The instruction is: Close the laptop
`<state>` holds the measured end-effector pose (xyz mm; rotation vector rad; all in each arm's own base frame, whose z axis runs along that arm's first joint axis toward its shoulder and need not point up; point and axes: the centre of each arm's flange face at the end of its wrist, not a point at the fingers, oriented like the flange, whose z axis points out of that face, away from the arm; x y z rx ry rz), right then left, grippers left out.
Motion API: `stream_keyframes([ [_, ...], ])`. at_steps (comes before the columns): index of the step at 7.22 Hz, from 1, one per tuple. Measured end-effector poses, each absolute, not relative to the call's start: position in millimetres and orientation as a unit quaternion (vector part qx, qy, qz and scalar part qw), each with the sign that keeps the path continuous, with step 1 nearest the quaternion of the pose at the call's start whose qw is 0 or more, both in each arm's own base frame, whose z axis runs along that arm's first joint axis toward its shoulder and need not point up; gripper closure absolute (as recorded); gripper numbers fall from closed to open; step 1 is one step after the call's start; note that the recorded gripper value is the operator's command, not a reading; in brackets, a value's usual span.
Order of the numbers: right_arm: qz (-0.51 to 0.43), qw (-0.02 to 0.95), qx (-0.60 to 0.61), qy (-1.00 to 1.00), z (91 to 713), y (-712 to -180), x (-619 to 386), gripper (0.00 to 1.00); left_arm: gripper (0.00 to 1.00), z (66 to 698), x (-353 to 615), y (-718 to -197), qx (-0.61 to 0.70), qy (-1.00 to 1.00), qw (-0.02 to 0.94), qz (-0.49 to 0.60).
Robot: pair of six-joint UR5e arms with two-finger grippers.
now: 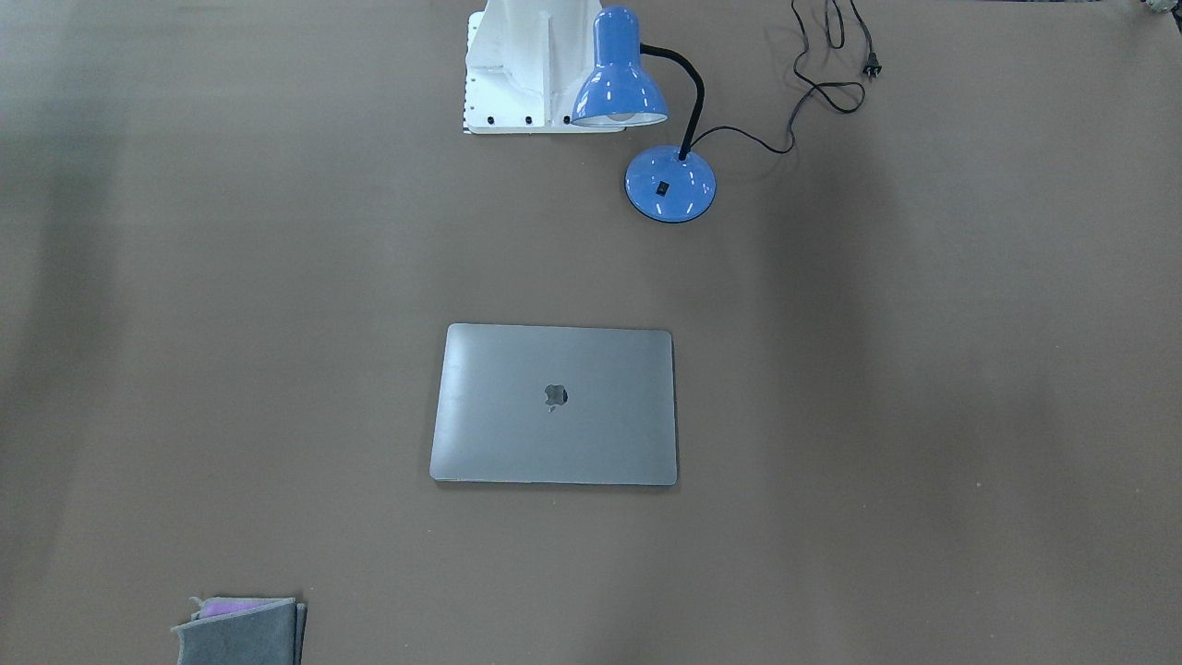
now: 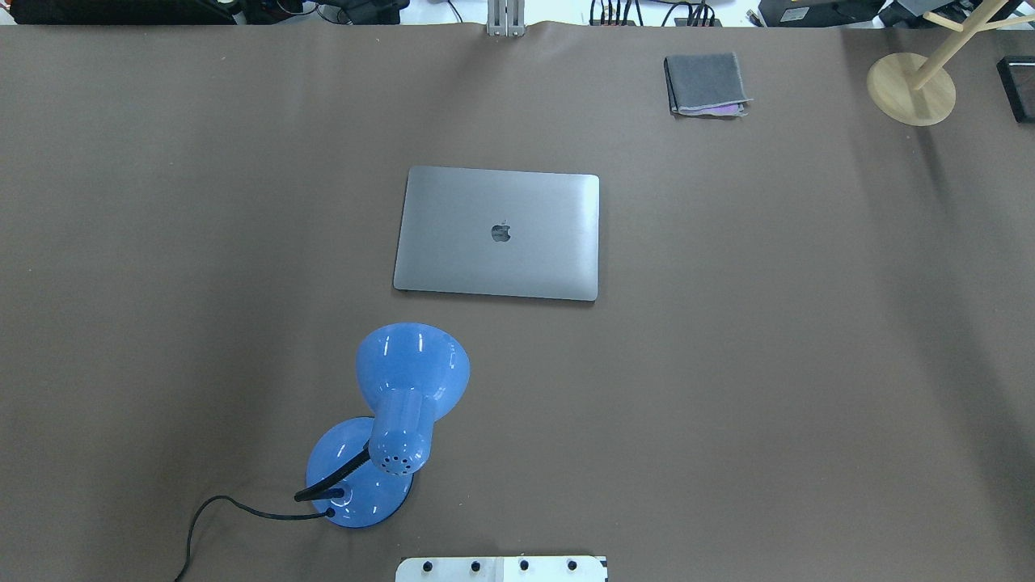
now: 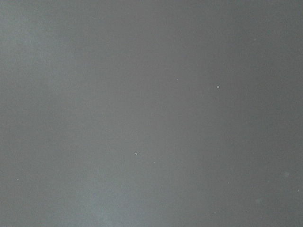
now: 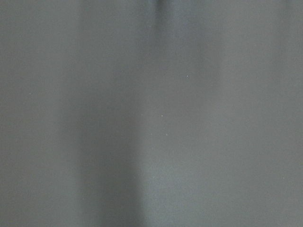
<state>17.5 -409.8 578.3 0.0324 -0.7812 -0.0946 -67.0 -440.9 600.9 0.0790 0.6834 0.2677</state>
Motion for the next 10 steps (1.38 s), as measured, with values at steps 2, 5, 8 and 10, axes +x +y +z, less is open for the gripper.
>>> stream_keyframes([
  [2, -0.047, 0.924, 0.017, -0.38, 577.7, -410.0, 17.5, 0.0, 0.02, 601.2, -67.3, -440.8, 0.038, 0.334, 0.933, 0.13],
  [5, -0.051, 0.924, 0.023, -0.378, 573.3, -414.3, 17.5, 0.0, 0.02, 599.7, -67.0, -441.4, 0.04, 0.334, 0.933, 0.131],
  [8, -0.053, 0.924, 0.025, -0.379, 571.9, -415.6, 17.2, 0.0, 0.02, 600.3, -67.0, -441.0, 0.039, 0.334, 0.933, 0.13],
  [10, -0.053, 0.924, 0.025, -0.378, 571.8, -415.7, 17.2, 0.0, 0.02, 600.6, -67.0, -441.3, 0.039, 0.334, 0.933, 0.131],
])
